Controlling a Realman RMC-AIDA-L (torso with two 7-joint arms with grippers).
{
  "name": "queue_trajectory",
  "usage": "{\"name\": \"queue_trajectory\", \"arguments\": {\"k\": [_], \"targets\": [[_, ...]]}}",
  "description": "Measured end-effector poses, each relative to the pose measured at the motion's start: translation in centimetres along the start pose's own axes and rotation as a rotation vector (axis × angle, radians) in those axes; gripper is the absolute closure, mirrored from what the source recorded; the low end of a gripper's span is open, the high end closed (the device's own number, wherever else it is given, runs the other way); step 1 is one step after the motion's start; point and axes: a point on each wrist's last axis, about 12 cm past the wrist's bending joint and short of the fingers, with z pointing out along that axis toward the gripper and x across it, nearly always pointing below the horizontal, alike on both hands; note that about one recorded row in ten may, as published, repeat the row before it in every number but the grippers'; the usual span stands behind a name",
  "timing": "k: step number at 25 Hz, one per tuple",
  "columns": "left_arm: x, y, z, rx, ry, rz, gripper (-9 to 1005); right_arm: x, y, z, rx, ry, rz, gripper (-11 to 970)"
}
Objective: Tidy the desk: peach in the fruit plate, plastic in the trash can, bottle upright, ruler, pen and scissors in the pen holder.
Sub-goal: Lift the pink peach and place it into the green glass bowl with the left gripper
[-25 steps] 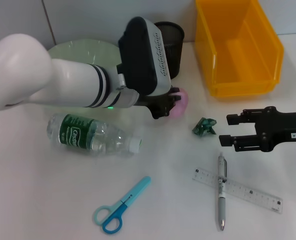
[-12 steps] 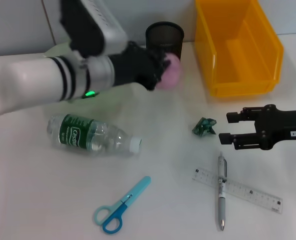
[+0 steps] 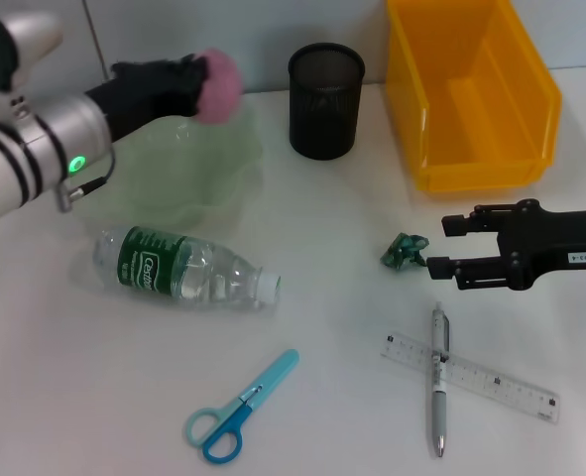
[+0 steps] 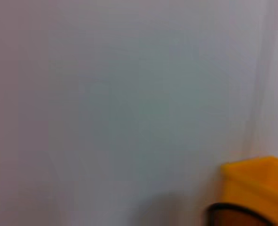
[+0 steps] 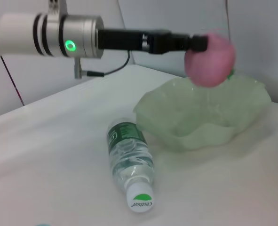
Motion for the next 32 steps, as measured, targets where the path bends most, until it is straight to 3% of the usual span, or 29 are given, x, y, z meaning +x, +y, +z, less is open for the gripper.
{"name": "queue_trajectory", "arguments": {"k": [3,15,18,27,28,31,32], "targets": [[1.5,1.7,-0.5,-0.102,0.025,-0.093,927,-0.1,0.0,0.1,0.002,-0.001,-0.002,285],[3.2,2.2,-1.1,-0.132,0.075,-0.109,917,-0.4,-0.3,0.2,0.014,-0.002,-0.018,289],[3.5,1.7,-0.9,-0.11,0.094,-0.095,754,-0.5,-0.3,0.4,0.012,-0.004,-0.027,290],[3.2,1.5,-1.0,-0.077,0.078,-0.104,466,-0.5,-0.3,0.4,0.012,-0.005,-0.03,293],[2.5,1.4,-1.7,-0.003,0.033,-0.151,427,-0.5,-0.3,0.3,0.015,-0.008,-0.029,293],[2.2,1.4,-2.4,0.057,0.003,-0.184,312,-0.5,-0.4,0.2,0.021,-0.015,-0.026,294],[1.8,1.2,-3.6,0.158,-0.031,-0.204,274,-0.6,-0.5,0.1,0.026,-0.019,-0.024,295]]}}
